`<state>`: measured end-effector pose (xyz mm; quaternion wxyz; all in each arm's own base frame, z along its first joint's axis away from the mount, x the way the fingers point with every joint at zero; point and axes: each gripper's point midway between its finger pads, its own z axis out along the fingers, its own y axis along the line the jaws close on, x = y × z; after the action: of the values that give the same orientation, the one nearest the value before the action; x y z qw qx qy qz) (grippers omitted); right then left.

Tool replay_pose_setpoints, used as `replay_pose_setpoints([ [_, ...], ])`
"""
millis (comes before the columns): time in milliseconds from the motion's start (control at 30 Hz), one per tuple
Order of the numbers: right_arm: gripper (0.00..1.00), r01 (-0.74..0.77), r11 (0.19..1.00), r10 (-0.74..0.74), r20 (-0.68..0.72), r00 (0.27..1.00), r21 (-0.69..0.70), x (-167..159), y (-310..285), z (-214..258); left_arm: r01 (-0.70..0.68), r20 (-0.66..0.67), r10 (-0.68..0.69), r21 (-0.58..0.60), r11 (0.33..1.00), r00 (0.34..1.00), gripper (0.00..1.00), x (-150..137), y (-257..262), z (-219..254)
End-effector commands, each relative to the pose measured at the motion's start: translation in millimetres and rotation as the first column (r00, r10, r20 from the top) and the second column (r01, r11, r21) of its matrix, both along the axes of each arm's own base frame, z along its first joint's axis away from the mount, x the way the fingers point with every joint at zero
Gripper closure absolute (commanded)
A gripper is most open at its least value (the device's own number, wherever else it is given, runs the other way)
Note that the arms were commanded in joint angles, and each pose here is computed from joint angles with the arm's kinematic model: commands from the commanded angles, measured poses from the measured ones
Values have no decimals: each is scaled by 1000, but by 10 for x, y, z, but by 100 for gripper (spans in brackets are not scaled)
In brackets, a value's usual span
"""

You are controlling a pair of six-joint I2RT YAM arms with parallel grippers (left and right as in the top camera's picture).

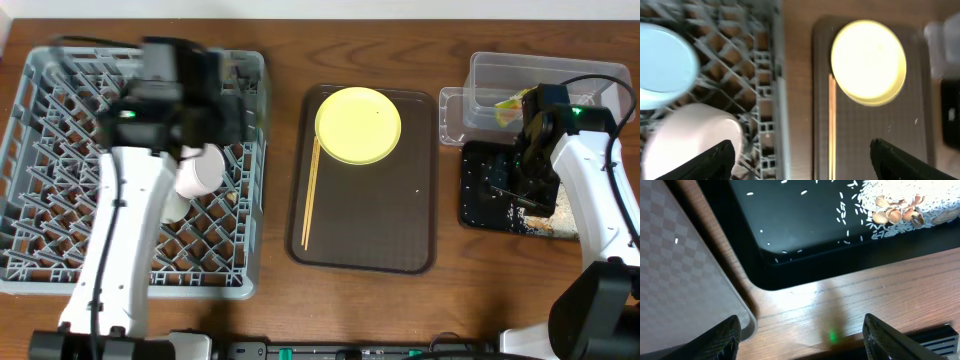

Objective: Sort waste into correct bins and load items into the dishwasher
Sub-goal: 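Reach the left gripper to the wooden chopsticks on the brown tray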

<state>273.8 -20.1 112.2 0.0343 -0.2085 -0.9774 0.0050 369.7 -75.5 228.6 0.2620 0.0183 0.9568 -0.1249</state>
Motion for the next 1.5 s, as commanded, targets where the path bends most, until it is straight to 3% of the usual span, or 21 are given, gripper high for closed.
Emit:
replay_pose_setpoints([
  [0,24,-7,1000,7,33,999,-12,23,-34,83,3,-86,5,85,996,996,11,-133,-113,-345],
  [267,23,-7,1000,7,38,999,-13,35,-35,83,119,-276,-85,108,987,958,11,-527,-509,-1041],
  [633,23,-7,1000,7,39,999,-13,38,-35,83,275,-389,-206,130,953,898,16,-758,-1052,-1625],
  [933,23,-18,1000,18,39,999,-13,38,-36,83,279,-433,-198,132,951,880,16,-791,-1310,-1999],
  [1467,23,-18,1000,18,39,999,-13,38,-35,83,283,-399,-215,121,951,892,16,-685,-1420,-2098],
])
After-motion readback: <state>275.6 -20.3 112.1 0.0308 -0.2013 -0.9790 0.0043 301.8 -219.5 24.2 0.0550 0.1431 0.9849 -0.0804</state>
